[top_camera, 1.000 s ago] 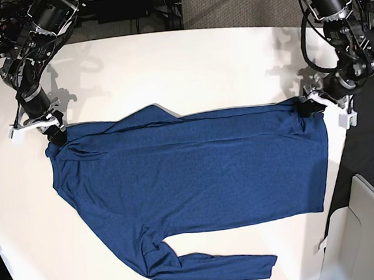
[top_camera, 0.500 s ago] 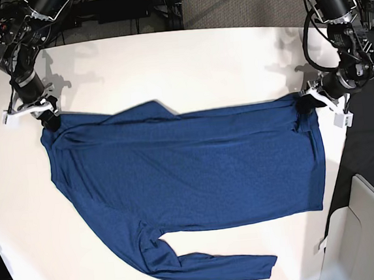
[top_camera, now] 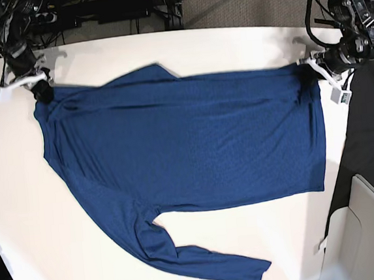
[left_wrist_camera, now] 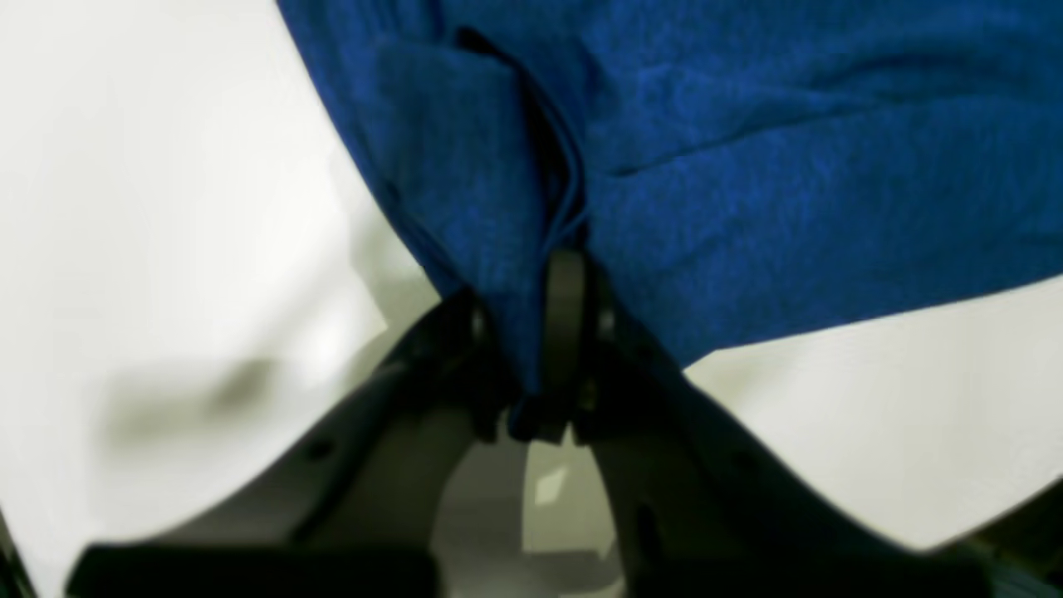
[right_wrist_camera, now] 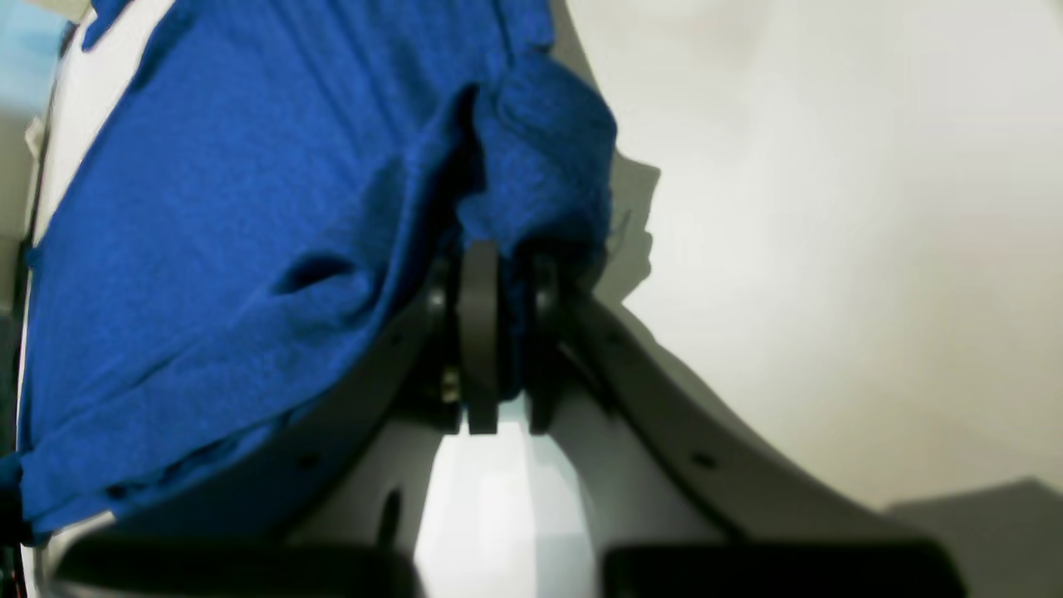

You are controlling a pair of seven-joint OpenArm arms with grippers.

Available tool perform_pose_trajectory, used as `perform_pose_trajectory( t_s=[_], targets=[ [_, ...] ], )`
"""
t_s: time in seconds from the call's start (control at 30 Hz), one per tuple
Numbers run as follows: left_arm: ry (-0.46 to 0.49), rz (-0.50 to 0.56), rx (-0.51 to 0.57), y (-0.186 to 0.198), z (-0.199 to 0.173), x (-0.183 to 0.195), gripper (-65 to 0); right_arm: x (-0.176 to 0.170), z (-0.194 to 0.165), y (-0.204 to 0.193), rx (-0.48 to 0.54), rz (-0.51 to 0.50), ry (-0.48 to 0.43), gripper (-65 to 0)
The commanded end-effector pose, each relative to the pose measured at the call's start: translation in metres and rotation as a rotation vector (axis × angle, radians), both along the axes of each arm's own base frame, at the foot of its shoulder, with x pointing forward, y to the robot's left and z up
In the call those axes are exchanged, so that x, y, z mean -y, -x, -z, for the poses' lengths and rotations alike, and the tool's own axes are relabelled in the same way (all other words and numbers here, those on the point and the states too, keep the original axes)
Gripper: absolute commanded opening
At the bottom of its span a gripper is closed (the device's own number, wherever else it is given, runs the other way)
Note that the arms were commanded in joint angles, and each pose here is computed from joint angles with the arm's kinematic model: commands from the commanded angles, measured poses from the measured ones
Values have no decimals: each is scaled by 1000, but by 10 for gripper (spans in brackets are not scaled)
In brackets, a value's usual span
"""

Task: Fold the T-shirt properly
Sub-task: 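Pull the shirt further toward the robot with both grippers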

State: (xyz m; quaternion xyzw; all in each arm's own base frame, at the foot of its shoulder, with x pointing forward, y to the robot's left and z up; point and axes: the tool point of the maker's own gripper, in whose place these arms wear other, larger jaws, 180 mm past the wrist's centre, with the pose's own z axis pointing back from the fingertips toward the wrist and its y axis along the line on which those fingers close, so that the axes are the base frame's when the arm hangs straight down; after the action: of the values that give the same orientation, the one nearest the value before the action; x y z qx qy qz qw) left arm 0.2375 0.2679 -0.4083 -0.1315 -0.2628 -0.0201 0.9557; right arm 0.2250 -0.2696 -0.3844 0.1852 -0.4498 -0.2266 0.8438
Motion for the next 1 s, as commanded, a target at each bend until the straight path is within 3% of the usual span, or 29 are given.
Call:
perform_pose_trajectory(
  t_s=[0.0, 0.27, 0.67, 0.73, 0.87, 0.97],
  targets=[
    [-41, 24, -6, 2, -7, -6, -642, 3, -19, -4, 66, -9, 19, -630],
    [-102, 68, -5, 29, -18, -2, -642, -6, -31, 34, 66, -21, -17, -630],
    [-144, 35, 15, 38, -31, -16, -639, 25, -42, 73, 25, 54, 54, -625],
    [-141, 35, 15, 38, -30, -15, -639, 23, -41, 73, 25, 51, 51, -604],
    [-118, 24, 13, 40, -26, -8, -638, 23, -43, 69, 36, 54, 47, -495],
    [-110, 19, 5, 41, -23, -8, -619, 20, -43, 66, 51, 68, 33, -478]
  ],
)
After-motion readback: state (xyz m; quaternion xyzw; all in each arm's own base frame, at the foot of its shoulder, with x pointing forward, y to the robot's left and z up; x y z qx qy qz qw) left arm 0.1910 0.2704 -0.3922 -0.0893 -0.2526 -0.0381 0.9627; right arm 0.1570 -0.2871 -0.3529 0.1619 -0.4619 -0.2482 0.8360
